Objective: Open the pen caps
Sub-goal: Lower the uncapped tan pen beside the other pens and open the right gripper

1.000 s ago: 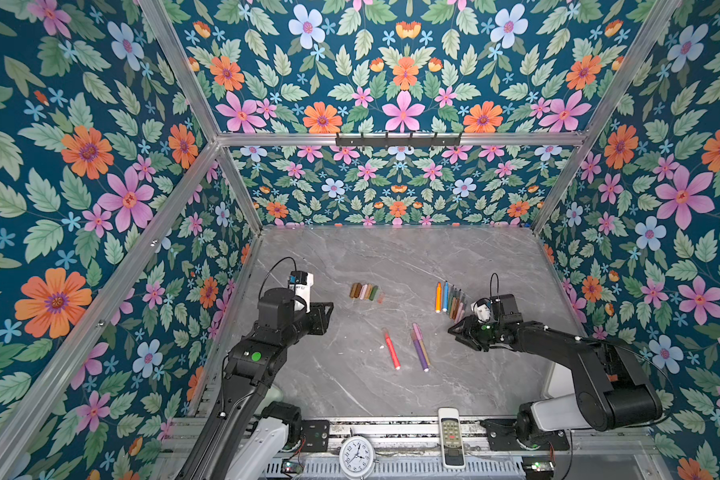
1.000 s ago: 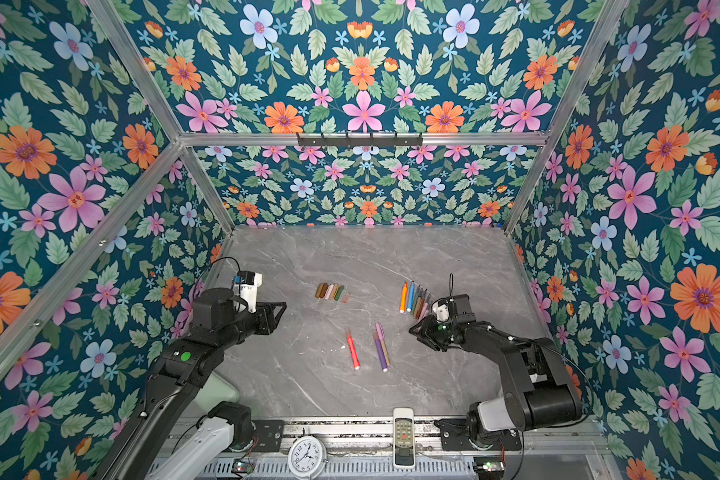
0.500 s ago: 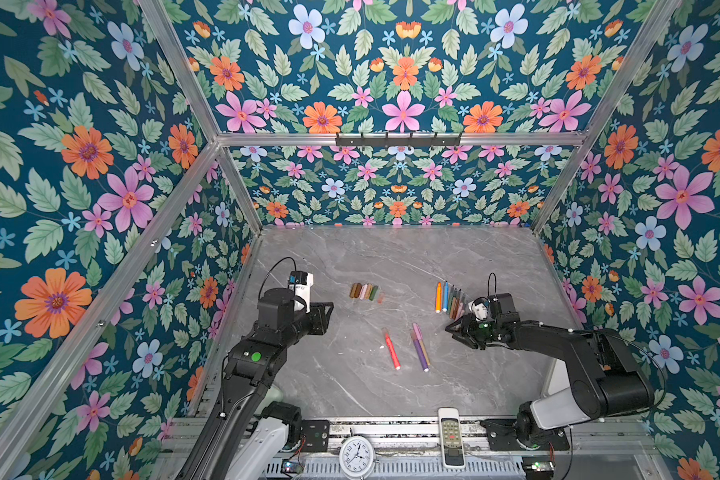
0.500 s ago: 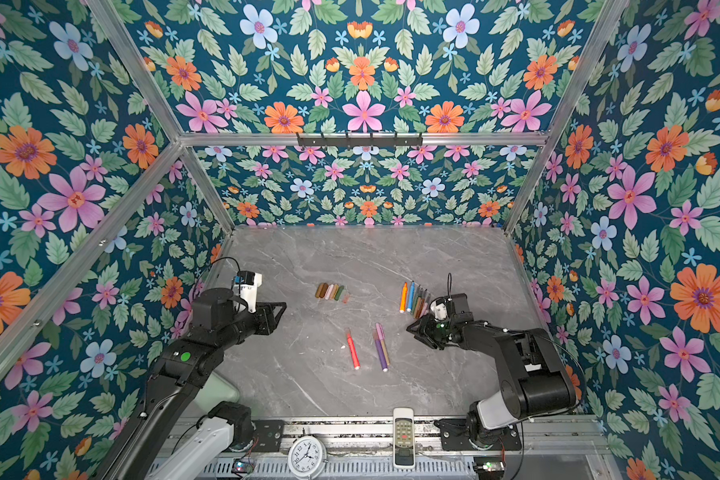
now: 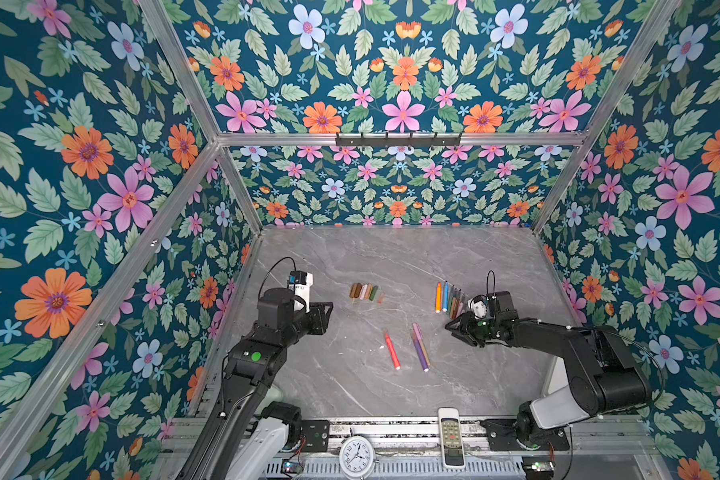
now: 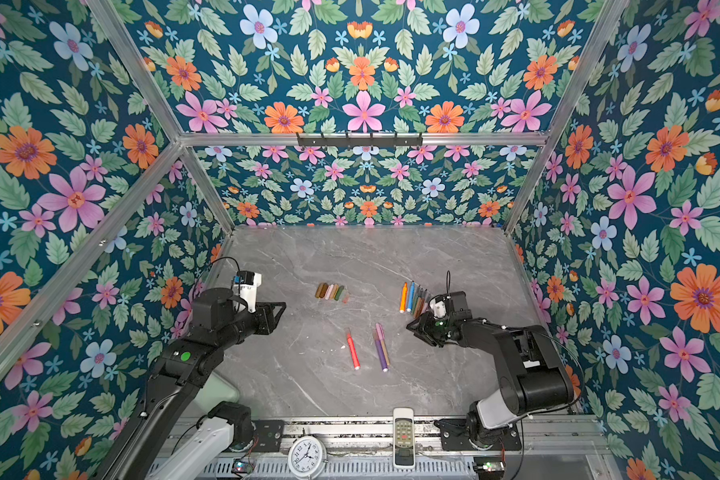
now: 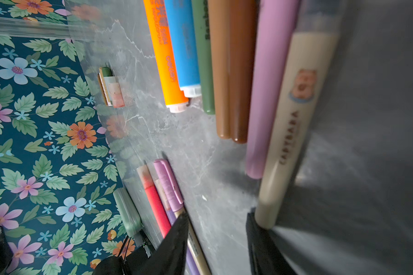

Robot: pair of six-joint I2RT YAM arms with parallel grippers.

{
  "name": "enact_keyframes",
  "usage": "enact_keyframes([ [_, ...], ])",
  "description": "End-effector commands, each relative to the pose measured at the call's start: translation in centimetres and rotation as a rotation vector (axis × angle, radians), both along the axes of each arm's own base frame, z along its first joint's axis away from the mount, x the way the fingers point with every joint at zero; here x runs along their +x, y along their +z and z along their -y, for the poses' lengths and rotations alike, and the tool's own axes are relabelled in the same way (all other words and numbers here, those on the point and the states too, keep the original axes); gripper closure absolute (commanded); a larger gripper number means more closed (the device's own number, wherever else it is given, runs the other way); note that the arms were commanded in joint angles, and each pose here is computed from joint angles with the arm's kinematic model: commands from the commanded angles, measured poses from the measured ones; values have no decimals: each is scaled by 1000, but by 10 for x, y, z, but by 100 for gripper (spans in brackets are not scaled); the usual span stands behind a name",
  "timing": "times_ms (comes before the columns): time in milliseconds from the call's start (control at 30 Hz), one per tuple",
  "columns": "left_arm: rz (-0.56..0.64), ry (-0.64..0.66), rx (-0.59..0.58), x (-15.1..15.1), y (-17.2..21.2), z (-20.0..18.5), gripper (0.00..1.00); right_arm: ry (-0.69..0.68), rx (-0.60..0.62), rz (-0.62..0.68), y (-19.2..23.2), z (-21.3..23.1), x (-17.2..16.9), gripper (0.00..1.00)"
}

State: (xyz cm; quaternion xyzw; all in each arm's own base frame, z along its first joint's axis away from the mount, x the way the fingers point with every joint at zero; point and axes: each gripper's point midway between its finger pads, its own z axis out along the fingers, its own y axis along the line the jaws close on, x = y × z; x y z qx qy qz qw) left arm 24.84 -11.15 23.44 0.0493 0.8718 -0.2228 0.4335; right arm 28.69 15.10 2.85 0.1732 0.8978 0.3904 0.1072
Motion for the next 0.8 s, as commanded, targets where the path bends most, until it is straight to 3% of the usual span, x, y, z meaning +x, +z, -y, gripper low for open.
enact_keyframes([
  [0,16,-1,-8,3,4,1,60,-40,-142,-56,-23,21,-7,57],
  [767,13,-1,-7,3,3,1,60,0,-224,-14,-11,26,12,57],
])
